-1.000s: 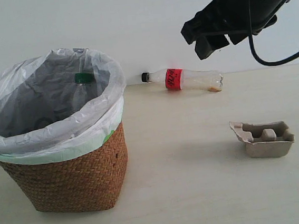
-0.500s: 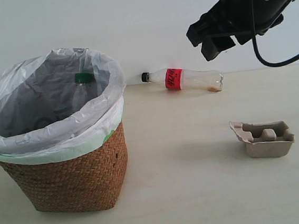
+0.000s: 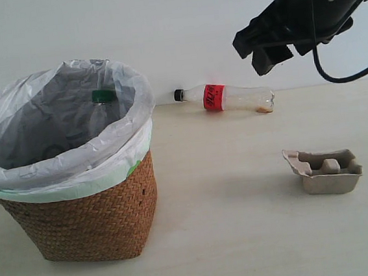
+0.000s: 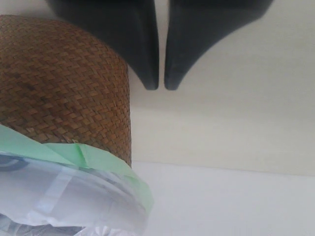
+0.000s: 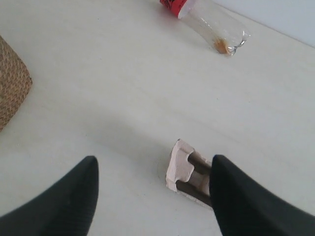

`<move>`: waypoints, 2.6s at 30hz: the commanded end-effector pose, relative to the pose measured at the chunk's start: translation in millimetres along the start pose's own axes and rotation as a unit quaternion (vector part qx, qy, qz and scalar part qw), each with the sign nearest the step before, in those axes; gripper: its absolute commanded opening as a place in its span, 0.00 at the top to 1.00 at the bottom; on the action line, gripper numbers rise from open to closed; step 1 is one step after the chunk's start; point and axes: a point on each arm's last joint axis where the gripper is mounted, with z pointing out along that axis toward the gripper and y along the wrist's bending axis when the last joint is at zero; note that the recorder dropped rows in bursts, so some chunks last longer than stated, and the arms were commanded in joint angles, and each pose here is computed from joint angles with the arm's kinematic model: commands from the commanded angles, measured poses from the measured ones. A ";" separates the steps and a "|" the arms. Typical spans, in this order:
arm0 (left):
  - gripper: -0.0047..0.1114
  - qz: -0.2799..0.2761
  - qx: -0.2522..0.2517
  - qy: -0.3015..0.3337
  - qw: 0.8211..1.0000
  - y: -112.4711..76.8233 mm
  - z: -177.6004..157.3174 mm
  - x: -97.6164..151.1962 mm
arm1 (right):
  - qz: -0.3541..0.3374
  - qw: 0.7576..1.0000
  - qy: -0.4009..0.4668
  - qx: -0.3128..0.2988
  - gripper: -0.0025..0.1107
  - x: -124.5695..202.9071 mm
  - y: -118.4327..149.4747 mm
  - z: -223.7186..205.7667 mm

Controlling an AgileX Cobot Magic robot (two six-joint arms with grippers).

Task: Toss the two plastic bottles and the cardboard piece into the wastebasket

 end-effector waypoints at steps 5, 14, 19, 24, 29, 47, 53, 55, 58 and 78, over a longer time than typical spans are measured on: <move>0.93 -0.001 -0.001 -0.003 1.000 0.3 0.2 0.6 | 0.000 1.000 0.004 0.009 0.47 1.5 -2.6 0.5; 0.93 -0.001 -0.001 -0.003 1.000 0.3 0.2 0.6 | -0.002 1.000 0.012 0.013 0.47 2.9 -3.3 0.4; 0.93 -0.001 -0.001 -0.003 1.000 0.3 0.2 0.6 | -0.002 1.000 0.018 0.014 0.47 4.1 -3.6 0.4; 0.93 -0.001 -0.001 -0.003 1.000 0.3 0.2 0.6 | -0.010 0.999 0.039 0.028 0.47 7.9 -6.1 0.0; 0.93 -0.001 -0.001 -0.003 1.000 0.3 0.2 0.6 | 0.028 0.996 0.071 0.053 0.47 12.7 -17.0 7.1; 0.93 -0.001 -0.001 -0.003 1.000 0.3 0.2 0.6 | 0.000 0.992 0.111 0.064 0.47 -7.1 -43.0 123.4; 0.93 -0.001 -0.001 -0.003 1.000 0.3 0.2 0.6 | -0.044 0.988 0.130 0.069 0.47 -37.9 -67.2 165.5; 0.93 -0.001 -0.001 -0.003 1.000 0.3 0.2 0.6 | -0.068 0.988 0.122 0.065 0.47 -49.9 -70.5 179.4; 0.93 -0.001 -0.001 -0.003 1.000 0.3 0.2 0.6 | -0.097 0.987 0.109 0.064 0.47 -65.3 -73.3 198.2; 0.93 -0.001 -0.001 -0.003 1.000 0.3 0.2 0.6 | -0.247 0.964 0.015 0.101 0.47 -82.3 -78.1 285.8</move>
